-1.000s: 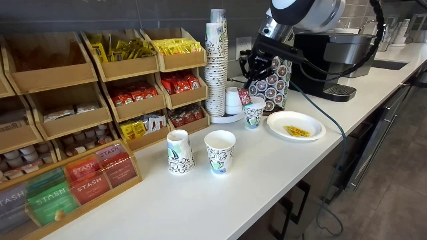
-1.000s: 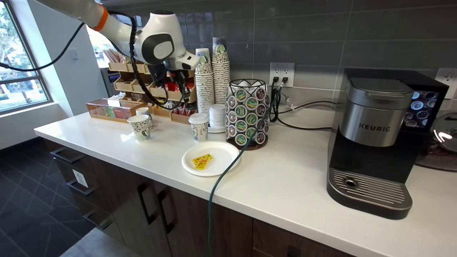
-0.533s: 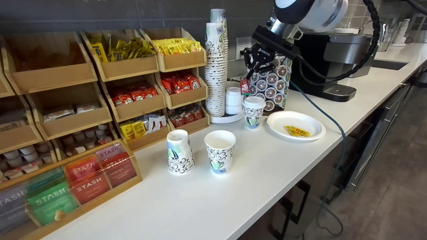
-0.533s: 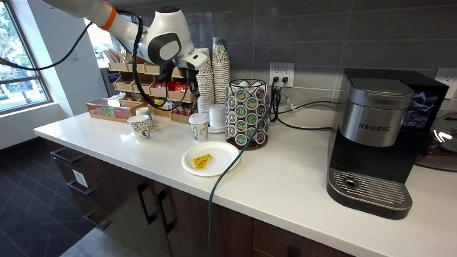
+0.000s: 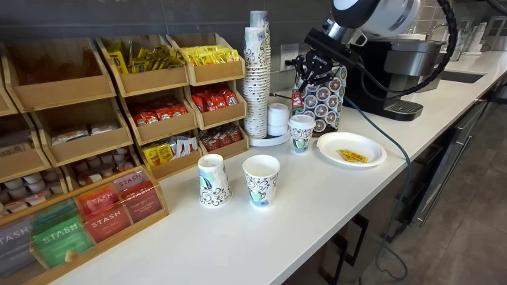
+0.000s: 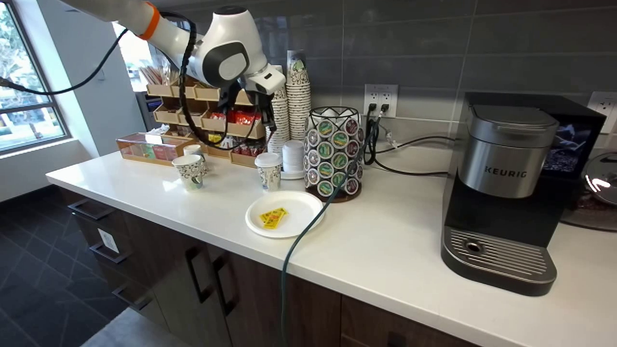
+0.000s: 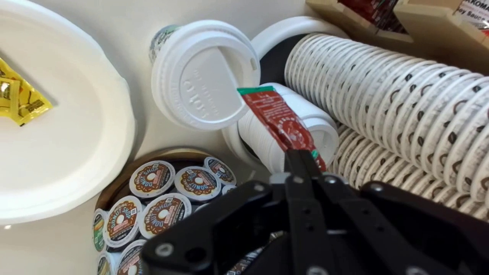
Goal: Pick up one red sachet from the rightmost bottom tray and put it on the paper cup to the right
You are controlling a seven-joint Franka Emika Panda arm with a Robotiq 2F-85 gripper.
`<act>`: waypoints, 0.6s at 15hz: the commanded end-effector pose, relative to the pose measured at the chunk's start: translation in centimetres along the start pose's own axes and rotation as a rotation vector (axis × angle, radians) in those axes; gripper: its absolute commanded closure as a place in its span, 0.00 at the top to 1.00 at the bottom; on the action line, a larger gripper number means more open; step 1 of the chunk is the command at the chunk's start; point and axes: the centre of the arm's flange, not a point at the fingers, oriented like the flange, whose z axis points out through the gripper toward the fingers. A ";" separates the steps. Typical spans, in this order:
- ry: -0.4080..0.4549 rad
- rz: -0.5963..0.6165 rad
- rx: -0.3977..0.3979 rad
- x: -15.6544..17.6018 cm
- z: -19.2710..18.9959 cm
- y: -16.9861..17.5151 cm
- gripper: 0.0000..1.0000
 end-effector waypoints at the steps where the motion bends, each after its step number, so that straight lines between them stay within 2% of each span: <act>1: -0.001 -0.002 0.001 -0.1 -0.1 0.0 0.01; 3: -0.001 -0.005 0.002 -0.1 -0.3 0.0 0.00; 9: -0.034 0.108 -0.071 -0.6 0.2 0.7 0.00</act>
